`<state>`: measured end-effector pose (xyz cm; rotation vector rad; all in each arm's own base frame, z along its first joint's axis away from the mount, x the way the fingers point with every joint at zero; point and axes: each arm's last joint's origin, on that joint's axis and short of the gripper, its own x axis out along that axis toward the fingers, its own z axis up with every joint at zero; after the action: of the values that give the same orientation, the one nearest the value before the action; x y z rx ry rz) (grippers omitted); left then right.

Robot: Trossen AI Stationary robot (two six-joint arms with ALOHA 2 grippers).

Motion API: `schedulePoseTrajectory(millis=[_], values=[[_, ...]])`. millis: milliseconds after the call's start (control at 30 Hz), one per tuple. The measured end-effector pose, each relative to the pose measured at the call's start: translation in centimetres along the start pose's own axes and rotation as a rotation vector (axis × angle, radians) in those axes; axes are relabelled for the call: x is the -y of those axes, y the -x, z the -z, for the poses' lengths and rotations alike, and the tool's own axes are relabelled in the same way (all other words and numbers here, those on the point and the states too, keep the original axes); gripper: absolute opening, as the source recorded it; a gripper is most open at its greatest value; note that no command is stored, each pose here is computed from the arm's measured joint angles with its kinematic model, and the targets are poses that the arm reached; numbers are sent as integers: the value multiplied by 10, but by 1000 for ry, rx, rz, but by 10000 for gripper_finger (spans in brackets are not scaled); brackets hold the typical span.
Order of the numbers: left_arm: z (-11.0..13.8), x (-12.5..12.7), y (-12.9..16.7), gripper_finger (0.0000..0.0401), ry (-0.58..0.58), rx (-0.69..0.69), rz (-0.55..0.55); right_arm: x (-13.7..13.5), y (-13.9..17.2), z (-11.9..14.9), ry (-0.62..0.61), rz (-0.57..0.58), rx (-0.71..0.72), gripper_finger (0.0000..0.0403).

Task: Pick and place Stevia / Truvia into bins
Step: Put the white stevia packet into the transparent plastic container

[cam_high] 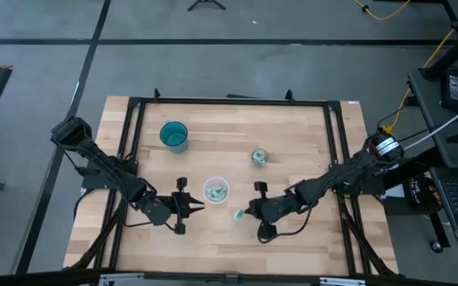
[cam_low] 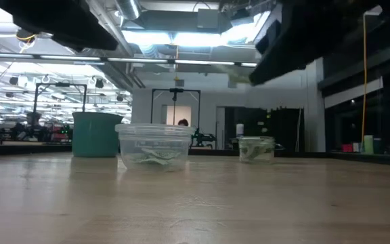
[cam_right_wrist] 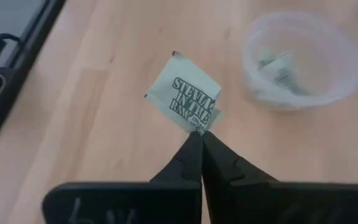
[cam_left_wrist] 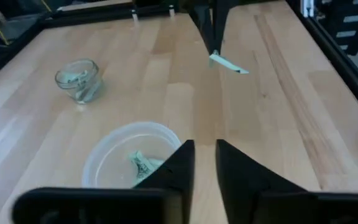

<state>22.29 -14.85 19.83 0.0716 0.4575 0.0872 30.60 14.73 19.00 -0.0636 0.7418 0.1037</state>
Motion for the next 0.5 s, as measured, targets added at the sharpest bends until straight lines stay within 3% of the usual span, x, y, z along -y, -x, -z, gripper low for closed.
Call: schedulePoseTrajectory(millis=[267,500], values=[[-7,-9,-7,144,53,41,-44,9,22,-11,73,115,61,0],[-22,-15,-12,183,158,143,-24,17,32,-15,99,263,88,0]])
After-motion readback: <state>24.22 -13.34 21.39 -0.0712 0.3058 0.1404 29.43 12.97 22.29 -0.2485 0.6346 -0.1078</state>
